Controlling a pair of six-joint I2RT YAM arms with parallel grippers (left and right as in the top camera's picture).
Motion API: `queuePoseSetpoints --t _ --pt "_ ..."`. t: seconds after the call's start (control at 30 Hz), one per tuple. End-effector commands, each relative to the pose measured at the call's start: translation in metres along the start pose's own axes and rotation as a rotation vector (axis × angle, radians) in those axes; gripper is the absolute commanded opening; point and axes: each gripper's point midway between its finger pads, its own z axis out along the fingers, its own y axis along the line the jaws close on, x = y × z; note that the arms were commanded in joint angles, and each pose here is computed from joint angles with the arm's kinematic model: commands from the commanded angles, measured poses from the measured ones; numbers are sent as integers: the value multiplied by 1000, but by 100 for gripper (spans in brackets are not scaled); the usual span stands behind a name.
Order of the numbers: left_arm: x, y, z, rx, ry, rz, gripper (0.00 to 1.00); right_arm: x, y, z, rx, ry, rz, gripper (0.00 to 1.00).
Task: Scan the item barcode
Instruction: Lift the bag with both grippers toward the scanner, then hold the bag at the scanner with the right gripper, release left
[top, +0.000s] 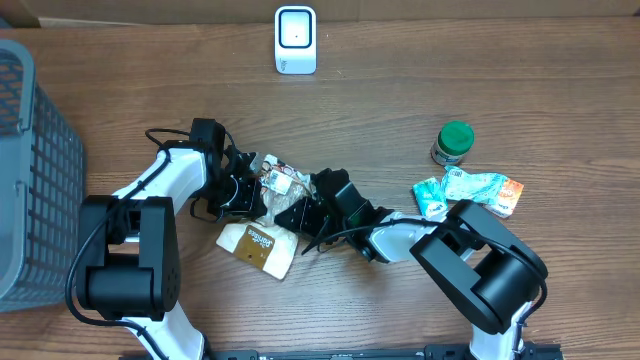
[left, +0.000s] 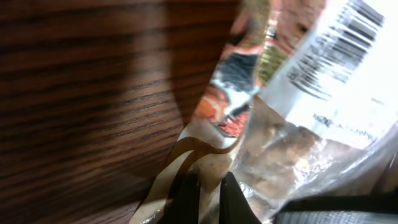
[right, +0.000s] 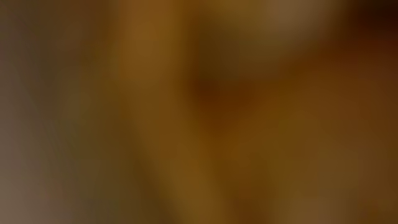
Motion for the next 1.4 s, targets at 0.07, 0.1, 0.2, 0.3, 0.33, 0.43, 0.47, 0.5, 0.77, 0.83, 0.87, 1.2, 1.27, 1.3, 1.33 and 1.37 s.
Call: queuePoseSetpoints --t 0.07,0.1,0.2,0.3,0.33,0.43,0.47,0.5,0.77,0.83,0.87,1.2,1.27,1.3,1.33,1.37 --pt "-4 2 -3 1 23 -30 4 6 -10 0 -6 75 -4 7" --pt "-8 1 -9 3 18 -21 4 4 -9 -3 -19 85 -11 7" --pt "-24 -2 -31 1 -4 -11 4 -1 -7 -10 -57 115 -47 6" --pt "-41 -6 -59 -4 -37 -9 4 -4 2 -18 -113 150 -101 4" --pt "-47 -7 -69 -5 -50 -12 4 -6 8 -23 -141 159 -134 4" --pt "-61 -6 -94 -10 -90 -23 7 -9 32 -42 -252 202 -257 4" --pt "-64 -5 -101 -11 -103 -28 10 -10 41 -51 -296 227 -294 4" --pt "-67 -3 -108 -12 -116 -33 13 -11 49 -61 -328 247 -317 4" --pt "-68 20 -118 -71 -135 -71 26 -19 109 -121 -396 285 -492 4" --pt "-68 26 -119 -107 -132 -73 41 -18 123 -134 -375 285 -534 4" --pt "-68 28 -119 -123 -132 -73 52 -19 128 -138 -358 283 -541 4" --pt "-72 40 -122 -185 -149 -69 100 -15 213 -213 -356 262 -793 4" --pt "-73 60 -127 -291 -154 -51 100 -12 227 -227 -364 252 -845 4" --pt "-74 72 -132 -353 -161 -56 100 -10 232 -233 -368 248 -865 4" --pt "-76 83 -137 -410 -170 -64 100 -9 238 -239 -372 243 -884 4" --pt "-77 91 -141 -447 -178 -71 100 -8 241 -242 -375 240 -898 4"
